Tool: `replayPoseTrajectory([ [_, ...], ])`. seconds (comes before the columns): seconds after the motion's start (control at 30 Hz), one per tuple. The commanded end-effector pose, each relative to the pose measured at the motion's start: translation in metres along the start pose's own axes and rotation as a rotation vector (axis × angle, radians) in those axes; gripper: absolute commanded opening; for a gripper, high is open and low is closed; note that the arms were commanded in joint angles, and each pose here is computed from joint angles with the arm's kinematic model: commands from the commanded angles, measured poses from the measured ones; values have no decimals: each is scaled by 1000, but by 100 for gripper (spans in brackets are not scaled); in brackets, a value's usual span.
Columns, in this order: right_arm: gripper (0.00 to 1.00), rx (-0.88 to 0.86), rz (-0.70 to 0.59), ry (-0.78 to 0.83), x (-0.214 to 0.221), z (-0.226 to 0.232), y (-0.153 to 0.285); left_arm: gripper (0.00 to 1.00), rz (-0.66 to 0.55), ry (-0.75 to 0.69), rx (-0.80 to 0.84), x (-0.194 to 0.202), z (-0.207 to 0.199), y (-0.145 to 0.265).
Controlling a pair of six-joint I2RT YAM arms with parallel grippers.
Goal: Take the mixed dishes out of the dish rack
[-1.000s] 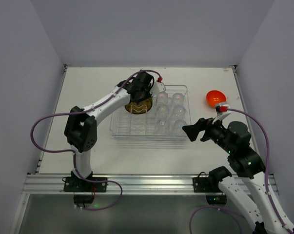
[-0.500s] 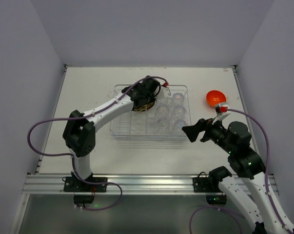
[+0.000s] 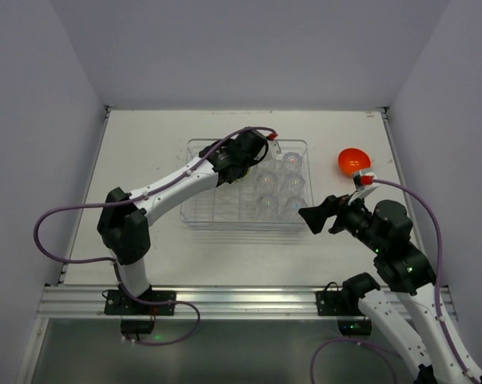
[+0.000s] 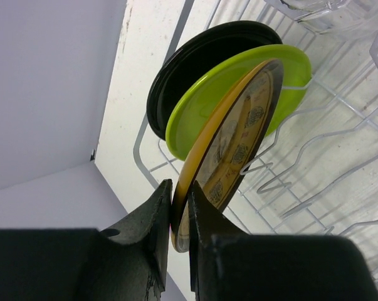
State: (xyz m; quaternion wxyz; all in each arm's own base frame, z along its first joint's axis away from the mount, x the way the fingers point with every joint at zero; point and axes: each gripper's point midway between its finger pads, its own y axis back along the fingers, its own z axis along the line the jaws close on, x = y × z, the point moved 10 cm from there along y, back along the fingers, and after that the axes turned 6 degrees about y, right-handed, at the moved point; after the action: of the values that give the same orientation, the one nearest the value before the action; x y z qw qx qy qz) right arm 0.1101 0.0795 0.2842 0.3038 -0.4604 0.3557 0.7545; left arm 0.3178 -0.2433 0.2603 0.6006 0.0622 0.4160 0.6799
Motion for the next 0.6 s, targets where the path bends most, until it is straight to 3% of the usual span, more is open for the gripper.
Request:
replayPoseTrajectory([
  [0.0, 93, -1, -34, 16, -4, 0, -2, 0, -87, 123, -124, -14, 27, 44],
  [0.37, 91, 36, -68, -31, -6, -3, -12, 0, -112, 223, -208, -14, 38, 73],
  [0.57, 88, 14, -81, -78, -6, -2, -20, 0, -174, 362, -196, -10, 45, 99],
])
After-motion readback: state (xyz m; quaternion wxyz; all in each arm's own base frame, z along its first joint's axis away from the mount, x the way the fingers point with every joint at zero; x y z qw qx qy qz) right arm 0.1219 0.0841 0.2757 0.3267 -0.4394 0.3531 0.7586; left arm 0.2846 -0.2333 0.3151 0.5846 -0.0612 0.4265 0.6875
